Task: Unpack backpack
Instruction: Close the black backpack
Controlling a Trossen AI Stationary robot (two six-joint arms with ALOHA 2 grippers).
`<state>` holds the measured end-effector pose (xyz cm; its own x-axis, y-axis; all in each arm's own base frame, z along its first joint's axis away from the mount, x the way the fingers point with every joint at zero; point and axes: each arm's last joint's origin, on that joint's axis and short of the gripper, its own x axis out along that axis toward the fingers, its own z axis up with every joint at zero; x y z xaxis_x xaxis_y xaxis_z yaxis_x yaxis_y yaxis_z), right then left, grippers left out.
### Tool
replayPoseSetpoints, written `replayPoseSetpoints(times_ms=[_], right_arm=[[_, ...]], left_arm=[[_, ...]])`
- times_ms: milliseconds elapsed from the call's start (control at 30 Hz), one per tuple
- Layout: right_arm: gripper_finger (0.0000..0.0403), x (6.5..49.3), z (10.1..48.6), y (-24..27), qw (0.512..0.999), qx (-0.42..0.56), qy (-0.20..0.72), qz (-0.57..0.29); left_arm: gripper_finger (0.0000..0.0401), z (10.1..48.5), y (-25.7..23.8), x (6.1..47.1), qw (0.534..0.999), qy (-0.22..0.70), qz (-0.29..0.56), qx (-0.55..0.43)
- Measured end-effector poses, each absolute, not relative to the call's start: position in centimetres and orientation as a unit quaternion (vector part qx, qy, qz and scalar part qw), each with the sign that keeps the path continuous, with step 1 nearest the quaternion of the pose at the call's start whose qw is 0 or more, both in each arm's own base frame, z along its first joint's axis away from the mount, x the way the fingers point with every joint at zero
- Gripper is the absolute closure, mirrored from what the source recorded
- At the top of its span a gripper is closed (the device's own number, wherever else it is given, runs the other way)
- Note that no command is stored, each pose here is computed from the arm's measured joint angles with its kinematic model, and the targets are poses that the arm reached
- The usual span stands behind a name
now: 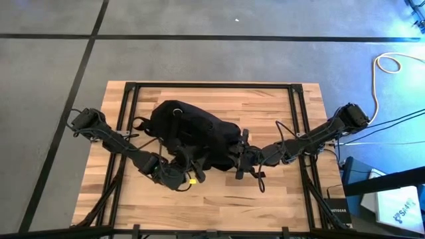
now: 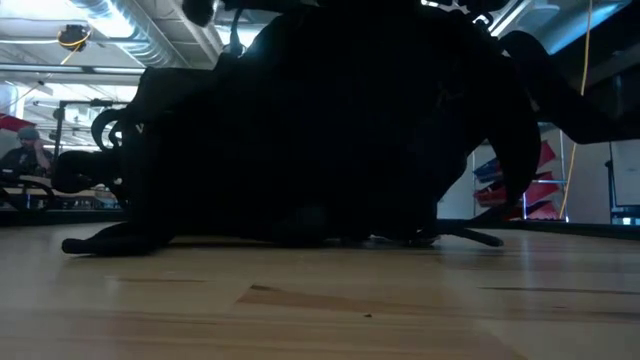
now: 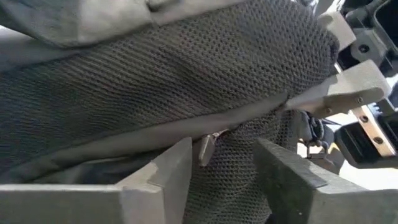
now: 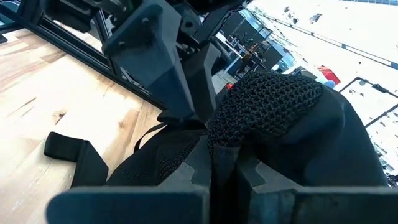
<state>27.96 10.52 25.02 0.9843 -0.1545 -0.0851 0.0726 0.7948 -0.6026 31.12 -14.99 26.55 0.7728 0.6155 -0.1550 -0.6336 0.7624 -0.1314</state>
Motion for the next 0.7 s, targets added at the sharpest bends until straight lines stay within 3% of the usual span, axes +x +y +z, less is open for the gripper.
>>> replayPoseSetpoints(times_ms=[433,700], right_arm=[[0.0403,27.96,25.03,10.52,0.945,-0.314,0.065,-0.060],[0.0403,27.96,25.08,10.52,0.946,-0.313,0.062,-0.061]], left_arm=[[0.0265,26.55,-14.89,31.13,0.938,0.059,0.337,-0.061],[0.0339,26.52,-14.85,31.19,0.941,0.073,0.328,-0.034]])
